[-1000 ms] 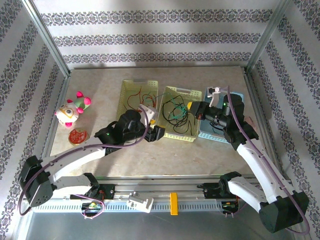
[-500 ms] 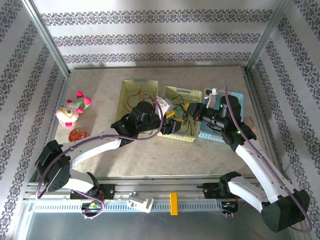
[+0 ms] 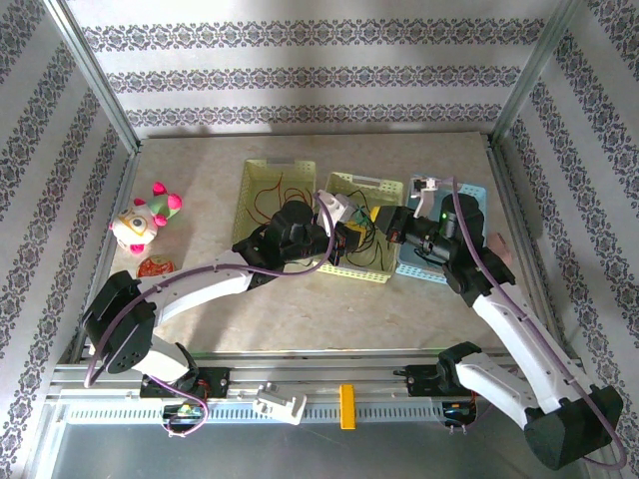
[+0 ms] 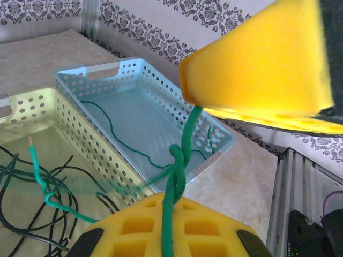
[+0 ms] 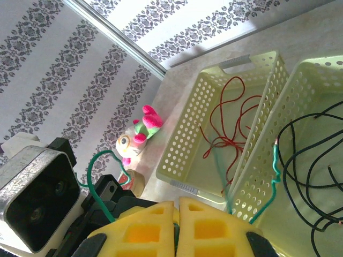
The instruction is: Untangle the cables
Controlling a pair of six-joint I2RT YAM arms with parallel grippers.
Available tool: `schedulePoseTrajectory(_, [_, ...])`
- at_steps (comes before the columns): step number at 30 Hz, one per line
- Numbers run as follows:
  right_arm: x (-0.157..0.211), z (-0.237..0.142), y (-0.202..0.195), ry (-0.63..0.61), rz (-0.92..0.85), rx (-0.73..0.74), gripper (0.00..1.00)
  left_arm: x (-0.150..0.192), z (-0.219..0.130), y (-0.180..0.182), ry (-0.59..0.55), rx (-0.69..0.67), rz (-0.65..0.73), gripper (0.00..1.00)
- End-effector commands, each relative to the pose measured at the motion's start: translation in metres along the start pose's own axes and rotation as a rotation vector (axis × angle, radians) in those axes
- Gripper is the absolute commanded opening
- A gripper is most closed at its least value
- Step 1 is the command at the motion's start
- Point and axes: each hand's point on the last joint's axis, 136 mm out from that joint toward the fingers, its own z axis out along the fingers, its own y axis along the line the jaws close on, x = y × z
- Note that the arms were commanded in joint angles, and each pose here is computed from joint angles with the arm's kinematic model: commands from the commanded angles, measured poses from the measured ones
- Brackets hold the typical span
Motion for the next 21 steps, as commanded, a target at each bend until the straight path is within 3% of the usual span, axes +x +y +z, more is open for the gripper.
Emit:
schedulePoseTrajectory(1, [-0.002, -0.005, -0.014, -0.038, -0.013, 0.083, 0.00, -0.020, -0.009, -0.012, -0.060, 0.022, 0.029, 0.00])
schedulePoseTrajectory(14, [-0.002, -0.035, -0.098, -0.121, 0.067, 0.469, 0.00, -0.042, -0.033, -0.030, -0.131, 0.077, 0.020, 0.00])
schedulePoseTrajectory(21, [-0.001, -0.061, -0.127, -0.173, 0.118, 0.602, 0.00, -0.047, -0.043, -0.032, -0.149, 0.076, 0.020, 0.00])
